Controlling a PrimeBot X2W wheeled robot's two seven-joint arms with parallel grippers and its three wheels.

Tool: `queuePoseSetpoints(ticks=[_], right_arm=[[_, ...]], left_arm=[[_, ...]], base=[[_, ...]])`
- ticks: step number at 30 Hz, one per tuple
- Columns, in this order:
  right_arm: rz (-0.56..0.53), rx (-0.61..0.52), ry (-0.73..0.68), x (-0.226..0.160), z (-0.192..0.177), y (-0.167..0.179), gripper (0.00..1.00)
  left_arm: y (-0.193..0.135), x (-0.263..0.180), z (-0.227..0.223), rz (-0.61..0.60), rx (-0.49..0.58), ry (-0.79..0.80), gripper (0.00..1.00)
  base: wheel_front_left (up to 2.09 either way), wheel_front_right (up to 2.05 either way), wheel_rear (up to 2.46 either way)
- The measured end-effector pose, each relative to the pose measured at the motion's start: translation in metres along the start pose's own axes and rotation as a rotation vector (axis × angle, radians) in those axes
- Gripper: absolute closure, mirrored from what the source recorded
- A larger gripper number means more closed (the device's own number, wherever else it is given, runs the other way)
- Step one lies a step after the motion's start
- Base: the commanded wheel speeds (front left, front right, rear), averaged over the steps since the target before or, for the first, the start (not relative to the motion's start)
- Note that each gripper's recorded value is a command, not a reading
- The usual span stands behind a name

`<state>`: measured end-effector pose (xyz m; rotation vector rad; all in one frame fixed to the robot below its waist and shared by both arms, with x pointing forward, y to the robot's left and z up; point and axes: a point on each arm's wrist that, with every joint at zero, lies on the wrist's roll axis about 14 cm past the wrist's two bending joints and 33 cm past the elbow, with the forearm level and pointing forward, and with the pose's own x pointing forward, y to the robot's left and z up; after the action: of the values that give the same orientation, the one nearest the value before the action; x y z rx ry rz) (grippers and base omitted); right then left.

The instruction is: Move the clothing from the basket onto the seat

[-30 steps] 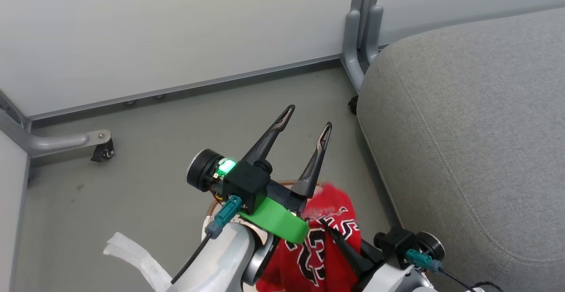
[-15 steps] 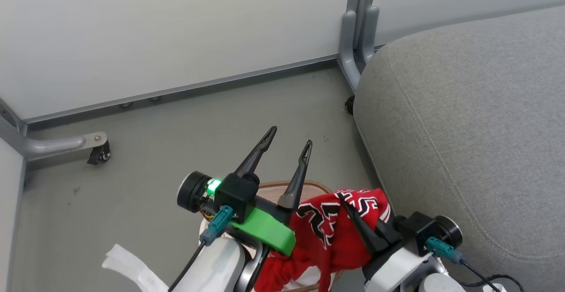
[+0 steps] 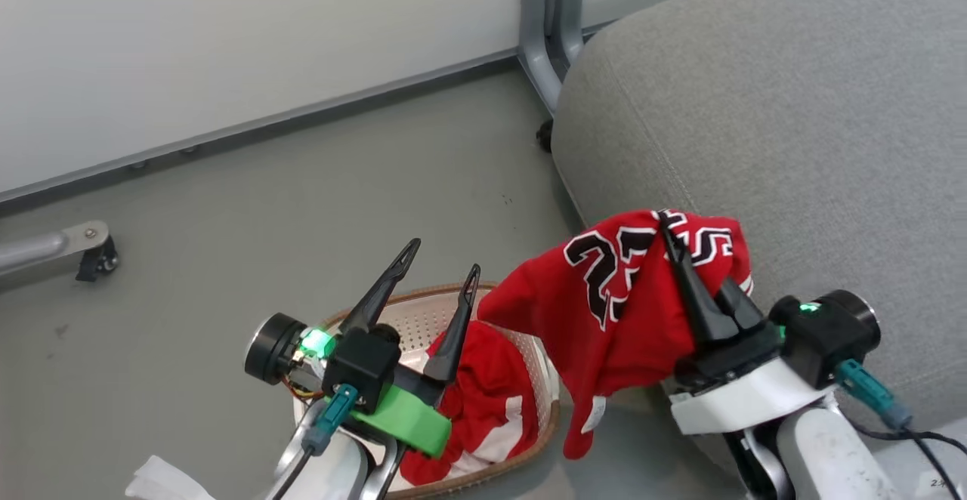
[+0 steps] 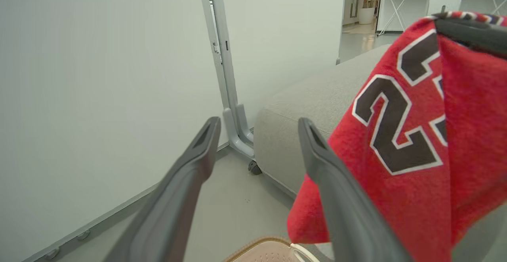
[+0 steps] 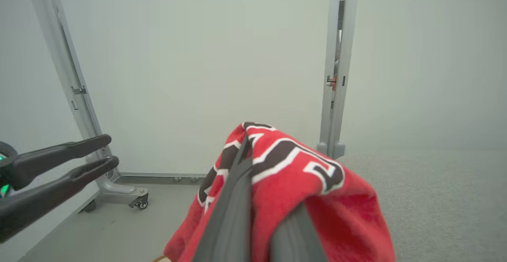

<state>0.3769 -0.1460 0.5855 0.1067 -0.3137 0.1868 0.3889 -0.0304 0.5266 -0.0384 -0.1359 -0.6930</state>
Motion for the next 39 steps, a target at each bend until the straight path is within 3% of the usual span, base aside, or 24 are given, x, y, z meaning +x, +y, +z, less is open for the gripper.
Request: queuePoseSetpoints(ticks=[8, 13, 22, 29, 34, 39], right_arm=[[-0.151, -0.058, -0.046, -0.008, 0.018, -0.048, 1.0], [-0.285, -0.018, -0.028, -0.031, 0.016, -0.083, 1.0], [-0.428, -0.036, 0.056, -0.071, 0.004, -0.11, 1.0], [-0.545, -0.09, 0.057, -0.093, 0.017, -0.14, 1.0], [-0.536, -0.124, -0.035, -0.064, 0.038, -0.156, 1.0], [-0.425, -0.309, -0.156, 0.002, 0.073, -0.162, 1.0]], left_arm=[[-0.023, 0.014, -0.029, -0.164, -0.019, 0.045, 0.0], [-0.043, 0.024, -0.054, -0.265, -0.055, 0.091, 0.0], [-0.083, 0.036, -0.088, -0.403, -0.131, 0.14, 0.0], [-0.114, 0.049, -0.099, -0.506, -0.171, 0.131, 0.0], [-0.121, 0.053, -0.112, -0.53, -0.205, 0.14, 0.0], [-0.114, 0.06, -0.126, -0.534, -0.207, 0.149, 0.0]], base=[[0.0, 0.0, 0.0], [0.0, 0.0, 0.0], [0.0, 0.0, 0.0], [0.0, 0.0, 0.0], [0.0, 0.0, 0.0], [0.0, 0.0, 0.0]])
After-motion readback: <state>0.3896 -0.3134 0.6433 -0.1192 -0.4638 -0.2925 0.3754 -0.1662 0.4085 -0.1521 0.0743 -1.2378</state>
